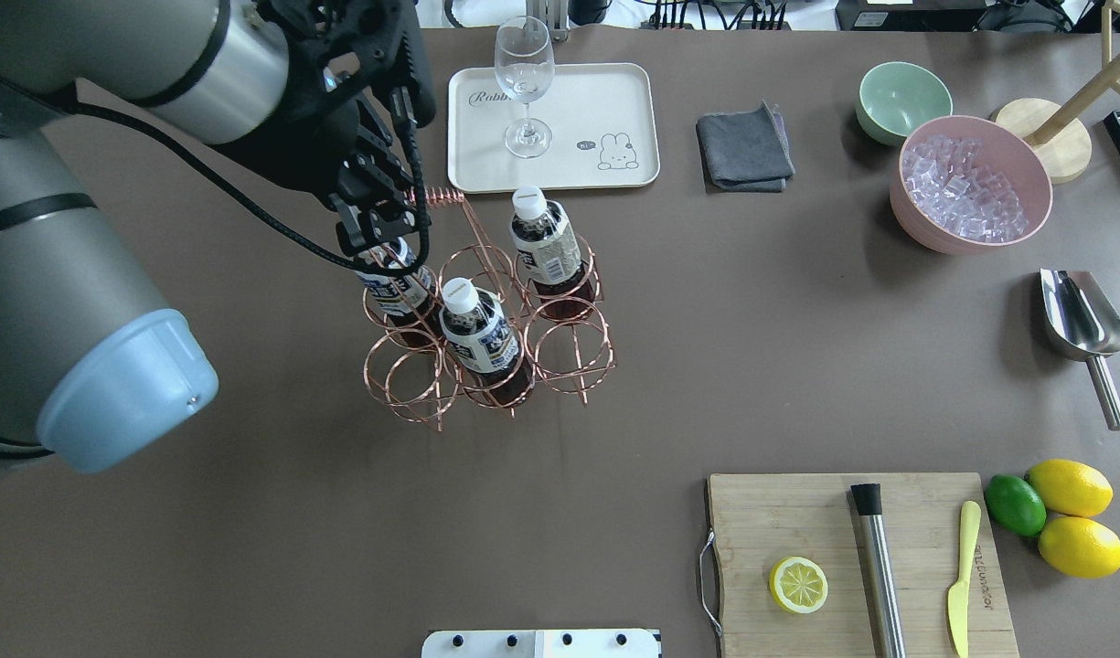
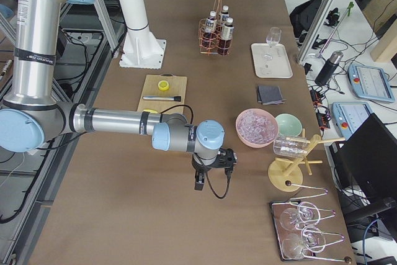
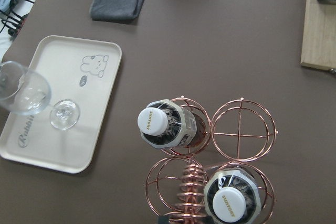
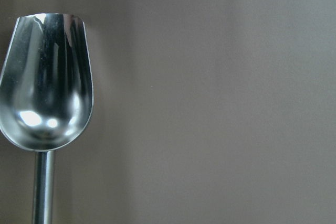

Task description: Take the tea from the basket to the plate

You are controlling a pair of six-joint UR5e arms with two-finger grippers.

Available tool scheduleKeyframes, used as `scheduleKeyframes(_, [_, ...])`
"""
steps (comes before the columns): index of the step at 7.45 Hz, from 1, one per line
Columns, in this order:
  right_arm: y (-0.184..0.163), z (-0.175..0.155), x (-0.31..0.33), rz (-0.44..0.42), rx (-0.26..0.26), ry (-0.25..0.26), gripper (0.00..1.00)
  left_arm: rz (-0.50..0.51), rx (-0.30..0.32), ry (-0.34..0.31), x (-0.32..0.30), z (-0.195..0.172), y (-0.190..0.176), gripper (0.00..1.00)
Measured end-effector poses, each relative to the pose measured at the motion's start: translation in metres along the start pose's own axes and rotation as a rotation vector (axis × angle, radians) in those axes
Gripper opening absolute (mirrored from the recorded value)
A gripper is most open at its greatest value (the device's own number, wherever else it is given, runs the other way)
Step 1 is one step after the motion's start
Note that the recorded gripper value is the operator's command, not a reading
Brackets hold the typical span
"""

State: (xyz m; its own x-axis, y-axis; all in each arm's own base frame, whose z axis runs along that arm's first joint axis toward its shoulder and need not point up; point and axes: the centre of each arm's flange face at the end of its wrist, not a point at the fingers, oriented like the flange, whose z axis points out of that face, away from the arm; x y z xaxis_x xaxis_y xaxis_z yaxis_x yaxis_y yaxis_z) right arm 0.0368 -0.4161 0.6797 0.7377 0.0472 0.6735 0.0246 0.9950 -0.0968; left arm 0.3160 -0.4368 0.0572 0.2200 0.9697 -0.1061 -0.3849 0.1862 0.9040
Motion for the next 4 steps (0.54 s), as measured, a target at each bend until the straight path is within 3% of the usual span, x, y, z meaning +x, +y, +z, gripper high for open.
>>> scheduleKeyframes(4, [-0.001,0.000,0.001,0.001,0.002,0.002,1.00,0.019,0.027,0.045,0.065,0.037,-0.062,0.00])
